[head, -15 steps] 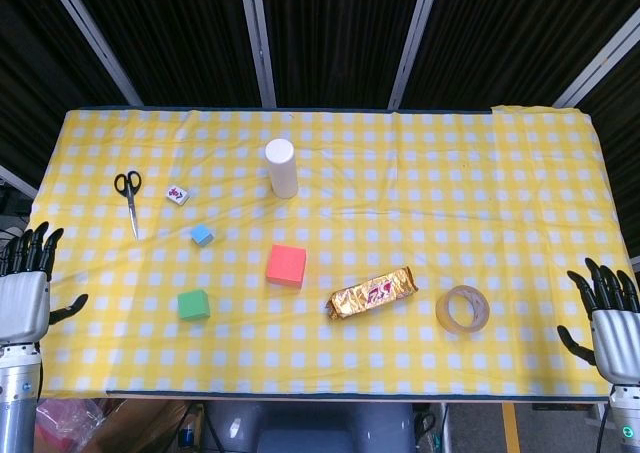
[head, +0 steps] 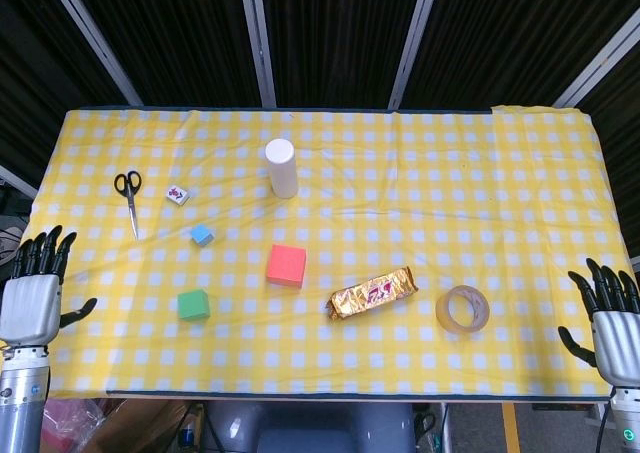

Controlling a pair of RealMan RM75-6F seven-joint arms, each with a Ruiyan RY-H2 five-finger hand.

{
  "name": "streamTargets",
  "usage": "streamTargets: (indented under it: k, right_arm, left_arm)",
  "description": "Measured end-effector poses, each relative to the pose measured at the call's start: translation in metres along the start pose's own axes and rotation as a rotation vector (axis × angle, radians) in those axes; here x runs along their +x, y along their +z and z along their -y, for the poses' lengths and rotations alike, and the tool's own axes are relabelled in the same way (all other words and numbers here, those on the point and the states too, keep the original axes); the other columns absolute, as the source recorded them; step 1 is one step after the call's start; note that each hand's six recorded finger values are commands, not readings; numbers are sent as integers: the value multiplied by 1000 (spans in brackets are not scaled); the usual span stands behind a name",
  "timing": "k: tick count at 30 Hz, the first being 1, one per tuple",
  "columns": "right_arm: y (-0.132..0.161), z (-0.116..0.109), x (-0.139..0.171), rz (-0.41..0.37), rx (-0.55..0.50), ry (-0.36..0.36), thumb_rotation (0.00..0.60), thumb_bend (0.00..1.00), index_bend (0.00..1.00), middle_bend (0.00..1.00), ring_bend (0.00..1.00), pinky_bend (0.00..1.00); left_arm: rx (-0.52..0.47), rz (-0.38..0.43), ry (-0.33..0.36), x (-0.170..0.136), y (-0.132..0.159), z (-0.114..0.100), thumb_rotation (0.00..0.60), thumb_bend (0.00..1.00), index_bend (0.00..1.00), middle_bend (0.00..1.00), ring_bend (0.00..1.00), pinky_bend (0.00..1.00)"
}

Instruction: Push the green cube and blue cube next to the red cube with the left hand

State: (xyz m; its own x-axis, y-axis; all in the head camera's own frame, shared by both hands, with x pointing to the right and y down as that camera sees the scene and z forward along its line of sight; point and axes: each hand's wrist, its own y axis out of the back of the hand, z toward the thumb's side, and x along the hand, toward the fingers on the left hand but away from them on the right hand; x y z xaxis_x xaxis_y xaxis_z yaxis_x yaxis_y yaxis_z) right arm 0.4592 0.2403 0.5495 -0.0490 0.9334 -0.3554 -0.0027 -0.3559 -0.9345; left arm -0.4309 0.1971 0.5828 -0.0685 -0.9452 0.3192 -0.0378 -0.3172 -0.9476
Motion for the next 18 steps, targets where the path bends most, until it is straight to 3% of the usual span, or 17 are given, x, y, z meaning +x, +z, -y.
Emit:
streamTargets:
  k: [18]
  right_arm:
    - [-1, 4, -2, 3, 7, 26, 600, 317, 160, 0, 0, 0]
  left_arm:
    - [55, -6, -5, -6, 6, 8, 600, 104, 108, 0, 0, 0]
